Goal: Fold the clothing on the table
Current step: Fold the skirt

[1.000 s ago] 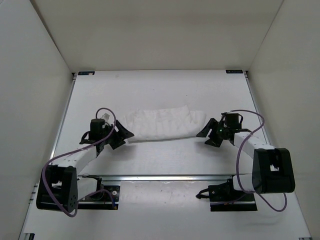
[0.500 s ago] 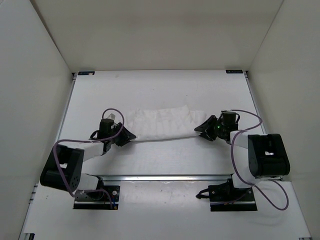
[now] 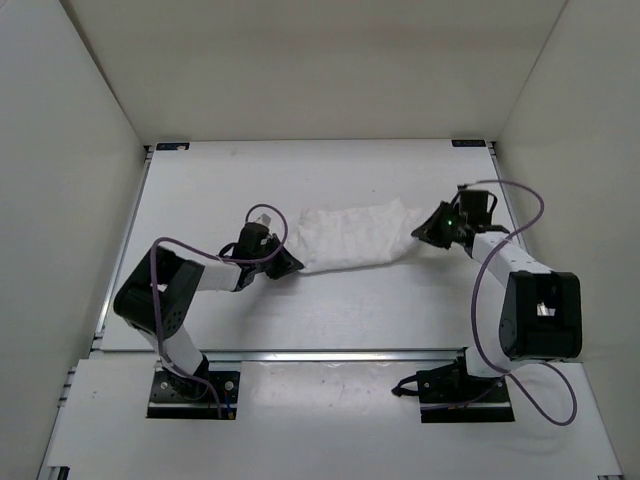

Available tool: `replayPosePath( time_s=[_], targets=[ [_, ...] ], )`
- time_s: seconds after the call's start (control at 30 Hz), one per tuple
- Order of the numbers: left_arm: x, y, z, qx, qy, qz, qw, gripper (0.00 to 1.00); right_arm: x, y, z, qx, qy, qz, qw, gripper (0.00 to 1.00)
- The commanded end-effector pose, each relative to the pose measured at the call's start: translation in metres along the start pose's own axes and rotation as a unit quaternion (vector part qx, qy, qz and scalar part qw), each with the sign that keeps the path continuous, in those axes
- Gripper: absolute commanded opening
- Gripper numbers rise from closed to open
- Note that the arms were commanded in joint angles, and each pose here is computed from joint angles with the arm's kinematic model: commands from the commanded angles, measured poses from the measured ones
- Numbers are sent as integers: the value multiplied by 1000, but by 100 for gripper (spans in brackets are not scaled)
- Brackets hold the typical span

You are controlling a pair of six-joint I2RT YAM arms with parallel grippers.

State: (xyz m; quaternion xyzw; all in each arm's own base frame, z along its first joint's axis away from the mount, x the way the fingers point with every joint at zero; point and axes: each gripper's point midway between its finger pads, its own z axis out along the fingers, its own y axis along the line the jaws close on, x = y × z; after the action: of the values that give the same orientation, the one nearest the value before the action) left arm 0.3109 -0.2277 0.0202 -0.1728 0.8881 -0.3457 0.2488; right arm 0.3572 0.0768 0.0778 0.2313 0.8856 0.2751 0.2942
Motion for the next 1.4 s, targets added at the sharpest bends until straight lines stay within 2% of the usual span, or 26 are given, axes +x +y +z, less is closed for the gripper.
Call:
replayPosePath(
  time_s=[0.0,0.1,0.17,0.37,0.57,0.6,0.63,0.7,0.73,0.77,0.8,0.9,1.07,1.13,1.2,1.23,1.27,1.33,1.37],
  targets=[
    [0,-32,17,46,0,-3,999,0,-25,50,-23,-9,-25,-138,990,0],
    [4,-33,29,45,9,-3,999,0,-18,104,-20,-50,-24,-228,972,0],
    [5,-32,29,46,6,-6,999,0,7,143,-11,-89,-15,-285,954,0],
    [7,-30,28,52,11,-4,999,0,83,212,18,-167,48,-337,925,0],
    [8,-25,27,56,16,-7,998,1,147,218,51,-180,136,-343,912,0],
    [9,-25,26,60,18,-8,998,2,156,214,56,-177,153,-344,909,4],
    [9,-26,24,65,18,-8,998,6,165,219,56,-189,165,-344,905,10],
    [12,-26,19,72,23,-16,997,17,166,221,55,-197,165,-349,901,32],
    [13,-23,18,72,26,-20,997,20,162,226,53,-203,155,-351,901,34],
    [11,-26,14,80,23,-22,996,28,166,229,50,-209,156,-354,898,38],
    [13,-25,11,81,24,-25,996,39,159,238,41,-221,139,-357,897,40],
    [9,-23,-3,86,16,-37,995,55,149,256,12,-267,123,-350,889,42],
    [12,-22,-29,104,10,-47,993,60,123,259,-34,-310,78,-328,889,43],
    [21,-8,-40,94,9,-60,994,62,109,258,-41,-324,60,-312,891,40],
    [14,-12,-54,108,-10,-63,992,62,96,252,-41,-335,59,-292,894,34],
    [18,-6,-56,101,-10,-64,993,63,84,245,-32,-333,54,-275,900,23],
    [13,-9,-62,108,-19,-59,992,63,77,242,-28,-347,60,-258,900,18],
    [14,-4,-73,97,-21,-53,994,63,73,235,-13,-363,88,-222,901,0],
    [9,-8,-81,102,-36,-43,993,64,74,227,0,-376,112,-202,898,1]
  ],
)
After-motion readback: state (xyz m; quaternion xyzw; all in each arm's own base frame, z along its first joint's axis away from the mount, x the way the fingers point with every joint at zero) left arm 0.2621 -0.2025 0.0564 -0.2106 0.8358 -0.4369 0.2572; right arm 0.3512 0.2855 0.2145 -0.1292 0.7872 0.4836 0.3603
